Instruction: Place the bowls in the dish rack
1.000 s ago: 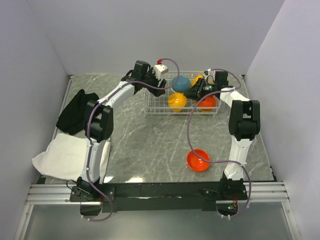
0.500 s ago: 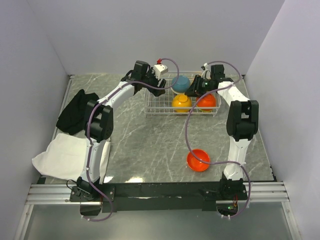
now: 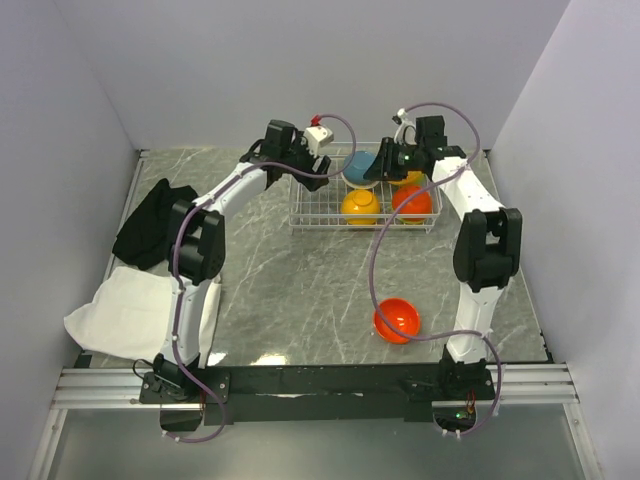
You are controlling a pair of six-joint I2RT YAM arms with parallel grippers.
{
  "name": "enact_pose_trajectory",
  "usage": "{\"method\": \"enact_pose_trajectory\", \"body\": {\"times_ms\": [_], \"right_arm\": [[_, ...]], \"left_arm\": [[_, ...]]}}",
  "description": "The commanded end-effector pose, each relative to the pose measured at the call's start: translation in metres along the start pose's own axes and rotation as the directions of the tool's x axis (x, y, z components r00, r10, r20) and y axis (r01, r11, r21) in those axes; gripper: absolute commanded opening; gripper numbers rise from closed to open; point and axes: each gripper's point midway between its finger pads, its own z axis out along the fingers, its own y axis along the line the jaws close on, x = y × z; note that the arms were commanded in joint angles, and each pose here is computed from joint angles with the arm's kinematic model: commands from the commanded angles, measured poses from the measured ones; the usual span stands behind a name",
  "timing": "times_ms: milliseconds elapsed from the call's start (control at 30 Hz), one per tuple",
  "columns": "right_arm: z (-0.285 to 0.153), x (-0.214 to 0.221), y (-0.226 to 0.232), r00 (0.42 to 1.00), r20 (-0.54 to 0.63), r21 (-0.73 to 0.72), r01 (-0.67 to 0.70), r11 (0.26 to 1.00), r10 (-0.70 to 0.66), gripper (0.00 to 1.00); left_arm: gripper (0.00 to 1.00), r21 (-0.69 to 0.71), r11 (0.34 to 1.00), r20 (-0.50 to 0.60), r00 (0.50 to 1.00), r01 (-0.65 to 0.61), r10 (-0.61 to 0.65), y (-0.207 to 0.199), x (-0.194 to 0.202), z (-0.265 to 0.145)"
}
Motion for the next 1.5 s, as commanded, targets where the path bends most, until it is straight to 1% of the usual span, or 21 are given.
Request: {"method": "enact_pose_trajectory", "body": {"times_ms": [0, 67, 100, 167, 200, 233, 267, 300, 367, 400, 467, 500, 567, 633, 733, 767, 933, 967, 1167, 1267, 1467], "right_arm": [[-0.048, -0.043, 0.058, 0.941, 0.131, 0.007, 0.313, 0.950, -0.312, 0.36], [-0.053, -0.030, 0.069, 0.891, 0.101, 0.016, 0.442, 0.897, -0.442, 0.36], [-0.071, -0.029, 0.084, 0.815, 0.116, 0.031, 0.568, 0.823, -0.567, 0.36], [-0.073, 0.006, 0.081, 0.766, 0.063, 0.033, 0.640, 0.768, -0.640, 0.38], [-0.094, 0.007, 0.096, 0.686, 0.098, 0.058, 0.719, 0.693, -0.721, 0.40], [-0.093, 0.033, 0.086, 0.682, 0.055, 0.048, 0.728, 0.684, -0.729, 0.42], [-0.099, 0.042, 0.085, 0.661, 0.040, 0.068, 0.746, 0.662, -0.749, 0.43], [-0.114, 0.051, 0.099, 0.601, 0.051, 0.072, 0.795, 0.603, -0.798, 0.47], [-0.118, 0.088, 0.094, 0.562, 0.004, 0.030, 0.827, 0.562, -0.827, 0.51], [-0.131, 0.107, 0.103, 0.483, -0.007, -0.005, 0.876, 0.483, -0.876, 0.52], [-0.137, 0.146, 0.099, 0.422, -0.058, -0.094, 0.900, 0.426, -0.905, 0.52], [-0.146, 0.170, 0.101, 0.366, -0.093, -0.156, 0.913, 0.377, -0.926, 0.52], [-0.153, 0.200, 0.098, 0.319, -0.138, -0.229, 0.911, 0.344, -0.938, 0.52], [-0.163, 0.238, 0.096, 0.206, -0.201, -0.338, 0.903, 0.266, -0.958, 0.54], [-0.182, 0.283, 0.091, 0.077, -0.264, -0.500, 0.841, 0.204, -0.962, 0.54], [-0.186, 0.293, 0.088, 0.051, -0.286, -0.530, 0.824, 0.202, -0.957, 0.54], [-0.204, 0.331, 0.078, -0.042, -0.360, -0.623, 0.754, 0.207, -0.932, 0.54], [-0.205, 0.339, 0.080, -0.071, -0.353, -0.643, 0.743, 0.186, -0.933, 0.54], [-0.212, 0.370, 0.071, -0.088, -0.424, -0.659, 0.713, 0.240, -0.901, 0.52], [-0.203, 0.372, 0.068, -0.083, -0.430, -0.629, 0.742, 0.233, -0.899, 0.52], [-0.186, 0.371, 0.049, -0.122, -0.468, -0.587, 0.783, 0.205, -0.875, 0.52]], "left_arm": [[0.81, -0.137, 0.989, 0.151, 0.985, -0.064, 0.084, 0.025, -0.082, -0.051], [0.83, -0.179, 0.983, 0.174, 0.981, -0.049, 0.081, 0.031, -0.096, -0.067], [0.83, -0.209, 0.977, 0.178, 0.981, -0.035, 0.073, 0.035, -0.100, -0.073], [0.85, -0.253, 0.967, 0.192, 0.978, -0.034, 0.085, 0.036, -0.110, -0.093], [0.86, -0.291, 0.956, 0.184, 0.978, -0.037, 0.094, 0.040, -0.111, -0.101], [0.88, -0.318, 0.947, 0.197, 0.974, -0.045, 0.113, 0.039, -0.122, -0.118], [0.89, -0.330, 0.943, 0.175, 0.979, -0.046, 0.108, 0.038, -0.112, -0.121], [0.90, -0.347, 0.937, 0.169, 0.979, -0.049, 0.113, 0.038, -0.111, -0.128], [0.94, -0.370, 0.927, 0.156, 0.980, -0.059, 0.124, 0.032, -0.107, -0.147], [0.95, -0.363, 0.928, 0.135, 0.982, -0.078, 0.135, 0.028, -0.101, -0.153], [0.97, -0.345, 0.935, 0.115, 0.985, -0.085, 0.132, 0.016, -0.092, -0.167], [0.99, -0.345, 0.936, 0.108, 0.988, -0.070, 0.114, 0.012, -0.087, -0.171], [0.99, -0.333, 0.941, 0.103, 0.990, -0.052, 0.091, -0.002, -0.076, -0.190], [0.99, -0.318, 0.947, 0.117, 0.990, -0.041, 0.083, -0.021, -0.069, -0.213], [0.99, -0.305, 0.950, 0.120, 0.987, -0.063, 0.103, -0.045, -0.055, -0.245], [0.99, -0.319, 0.945, 0.115, 0.987, -0.067, 0.109, -0.047, -0.049, -0.252], [1.00, -0.386, 0.920, 0.098, 0.989, -0.064, 0.110, -0.052, -0.005, -0.291], [0.99, -0.408, 0.911, 0.098, 0.990, -0.054, 0.103, -0.047, 0.001, -0.298], [1.00, -0.458, 0.889, 0.148, 0.986, -0.005, 0.082, -0.046, 0.011, -0.330], [0.99, -0.465, 0.885, 0.164, 0.984, 0.017, 0.067, -0.048, 0.014, -0.340], [0.99, -0.451, 0.889, 0.213, 0.977, 0.083, 0.017, -0.055, 0.017, -0.350]]}}
